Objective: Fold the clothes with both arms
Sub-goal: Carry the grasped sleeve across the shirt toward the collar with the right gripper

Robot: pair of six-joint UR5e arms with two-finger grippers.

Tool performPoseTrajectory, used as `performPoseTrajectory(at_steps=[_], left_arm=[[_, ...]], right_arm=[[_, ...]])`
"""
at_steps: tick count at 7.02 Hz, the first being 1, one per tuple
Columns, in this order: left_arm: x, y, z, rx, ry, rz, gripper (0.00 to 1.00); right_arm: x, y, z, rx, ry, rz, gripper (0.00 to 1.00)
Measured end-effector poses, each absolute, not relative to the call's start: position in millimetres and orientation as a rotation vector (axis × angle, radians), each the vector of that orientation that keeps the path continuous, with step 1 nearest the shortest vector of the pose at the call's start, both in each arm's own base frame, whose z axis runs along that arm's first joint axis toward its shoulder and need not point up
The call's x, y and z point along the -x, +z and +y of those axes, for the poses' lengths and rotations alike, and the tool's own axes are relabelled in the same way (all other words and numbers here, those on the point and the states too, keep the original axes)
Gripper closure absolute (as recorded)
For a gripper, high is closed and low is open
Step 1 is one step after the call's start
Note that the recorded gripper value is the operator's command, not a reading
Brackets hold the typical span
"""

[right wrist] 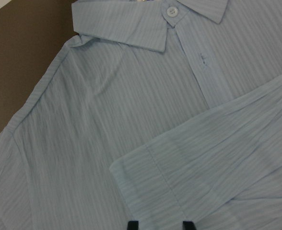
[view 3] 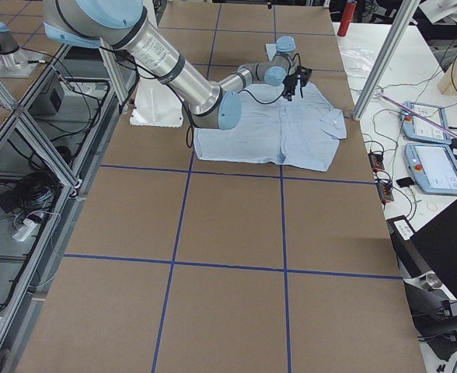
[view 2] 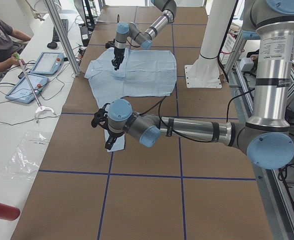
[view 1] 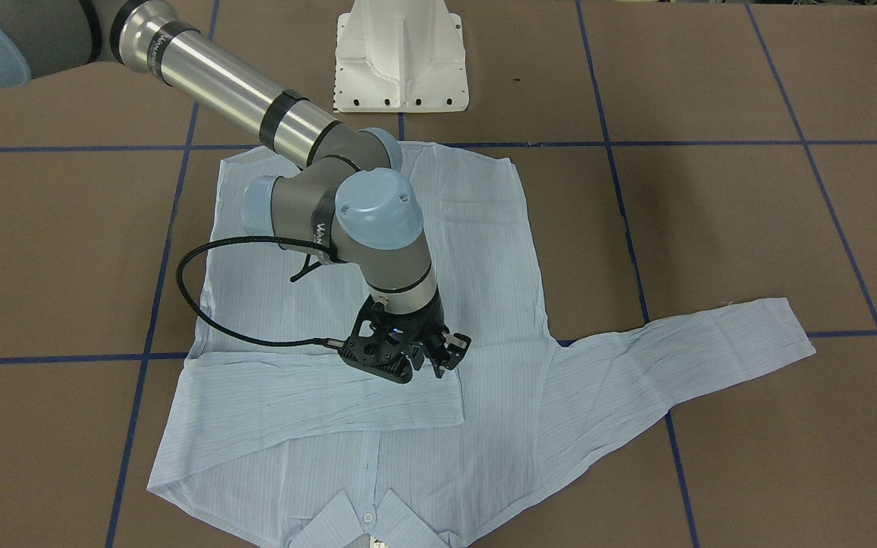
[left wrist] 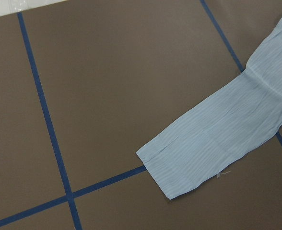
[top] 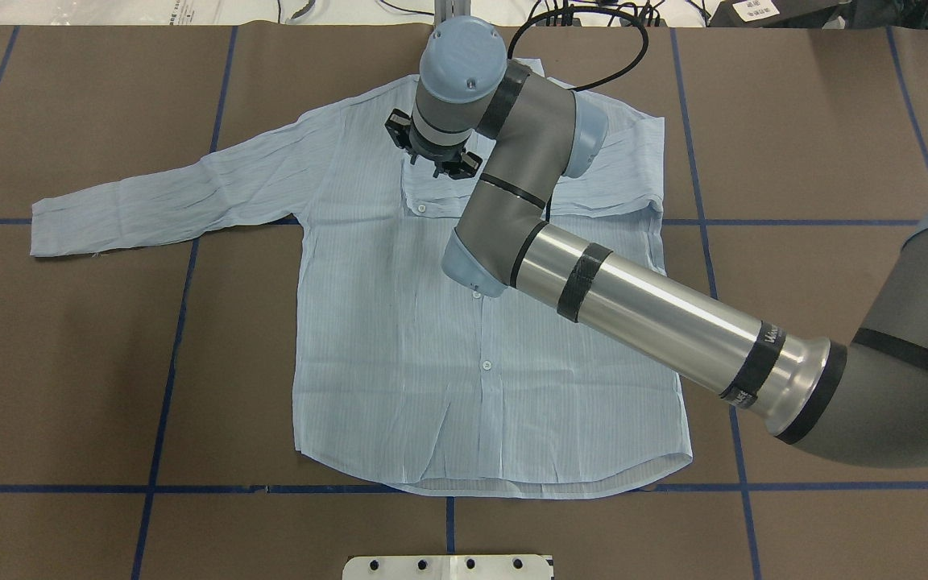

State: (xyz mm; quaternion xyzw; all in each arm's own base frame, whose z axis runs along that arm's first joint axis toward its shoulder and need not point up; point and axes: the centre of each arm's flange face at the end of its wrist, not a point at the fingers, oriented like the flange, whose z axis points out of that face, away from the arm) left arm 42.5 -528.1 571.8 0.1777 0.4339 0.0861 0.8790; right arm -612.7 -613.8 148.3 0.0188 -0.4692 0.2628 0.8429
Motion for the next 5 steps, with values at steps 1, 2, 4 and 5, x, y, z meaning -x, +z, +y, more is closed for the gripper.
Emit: performPoseTrajectory(at_steps=[1, 2, 4, 5], left_arm=[[-86, 589, -532, -0.358, 0.135, 0.878, 0.01], [-124, 609, -535, -0.367, 0.089, 0.864, 0.02], [-167, 633, -552, -0.364, 0.041, 0.862, 0.06], [-183, 638, -564, -0.352, 0.043, 0.86, 0.06]], right_arm=[[618, 134, -608, -0.045, 0.566, -1.007, 0.03], [615, 118, -602, -0.05, 0.566, -1.033, 0.03], [602, 101, -592, -0.059, 0.562, -1.076, 0.04], [595, 103, -588, -0.062, 0.56, -1.086, 0.04]])
